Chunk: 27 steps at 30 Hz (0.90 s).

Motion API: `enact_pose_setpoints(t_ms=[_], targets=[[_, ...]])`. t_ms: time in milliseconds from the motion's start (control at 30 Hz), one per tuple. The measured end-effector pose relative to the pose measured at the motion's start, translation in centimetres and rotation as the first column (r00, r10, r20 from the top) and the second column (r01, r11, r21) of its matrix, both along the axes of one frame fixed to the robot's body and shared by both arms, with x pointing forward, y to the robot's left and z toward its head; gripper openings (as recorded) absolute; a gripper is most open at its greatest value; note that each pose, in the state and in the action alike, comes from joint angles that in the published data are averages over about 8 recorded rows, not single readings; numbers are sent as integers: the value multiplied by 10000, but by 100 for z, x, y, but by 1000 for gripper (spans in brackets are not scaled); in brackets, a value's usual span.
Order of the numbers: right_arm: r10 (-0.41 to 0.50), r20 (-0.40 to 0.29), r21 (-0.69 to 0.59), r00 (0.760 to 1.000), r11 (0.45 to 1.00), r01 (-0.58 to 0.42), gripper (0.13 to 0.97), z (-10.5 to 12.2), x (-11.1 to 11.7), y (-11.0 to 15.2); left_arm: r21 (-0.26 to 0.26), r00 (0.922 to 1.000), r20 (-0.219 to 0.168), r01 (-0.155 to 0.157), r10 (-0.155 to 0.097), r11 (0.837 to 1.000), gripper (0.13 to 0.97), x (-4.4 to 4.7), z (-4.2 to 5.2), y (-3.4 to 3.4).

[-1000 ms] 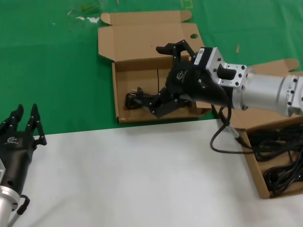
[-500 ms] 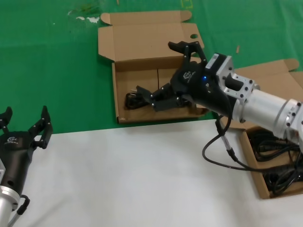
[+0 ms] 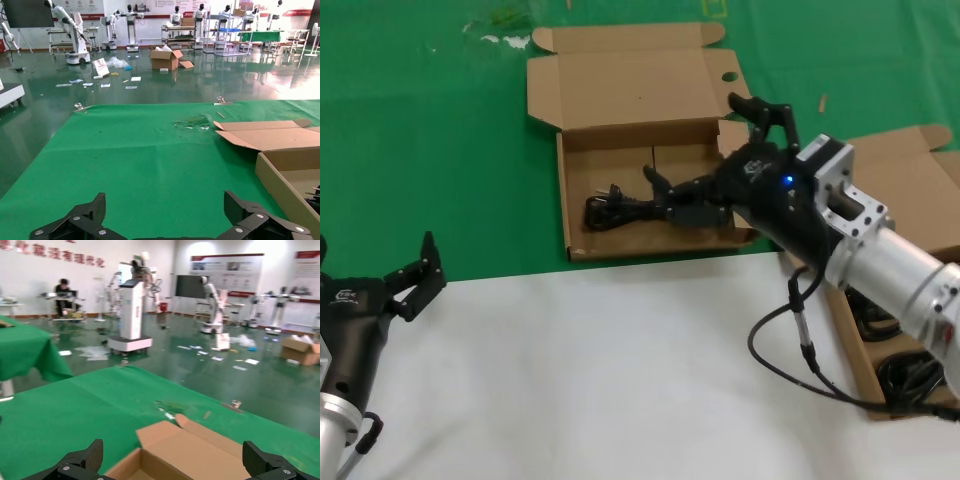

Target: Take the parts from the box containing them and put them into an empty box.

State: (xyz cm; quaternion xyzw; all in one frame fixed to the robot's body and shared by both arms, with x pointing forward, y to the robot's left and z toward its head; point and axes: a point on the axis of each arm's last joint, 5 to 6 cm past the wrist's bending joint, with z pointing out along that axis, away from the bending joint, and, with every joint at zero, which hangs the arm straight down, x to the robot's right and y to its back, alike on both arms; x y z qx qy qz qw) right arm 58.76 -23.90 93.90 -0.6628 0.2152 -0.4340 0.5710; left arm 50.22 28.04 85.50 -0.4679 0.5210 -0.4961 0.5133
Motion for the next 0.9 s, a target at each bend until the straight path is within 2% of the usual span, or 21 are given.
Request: enact_pose_setpoints(t_ms=[167, 500, 700, 900], targets=[[-667, -51, 488, 9978, 9966, 668, 966, -120, -86, -42, 0, 10000, 0, 0, 0, 10000, 841, 0, 0, 0], [-2121, -346, 1320, 9766, 9677, 2148, 966, -360, -284, -145, 4, 10000, 0, 0, 0, 10000, 937, 0, 0, 0], [-3028, -643, 1692, 9509, 9358, 3094, 966, -507, -422, -217, 2, 10000, 0, 0, 0, 10000, 958, 0, 0, 0], [-3928, -996, 1949, 9142, 8933, 4050, 966, -647, -569, -296, 0, 10000, 0, 0, 0, 10000, 966, 0, 0, 0]])
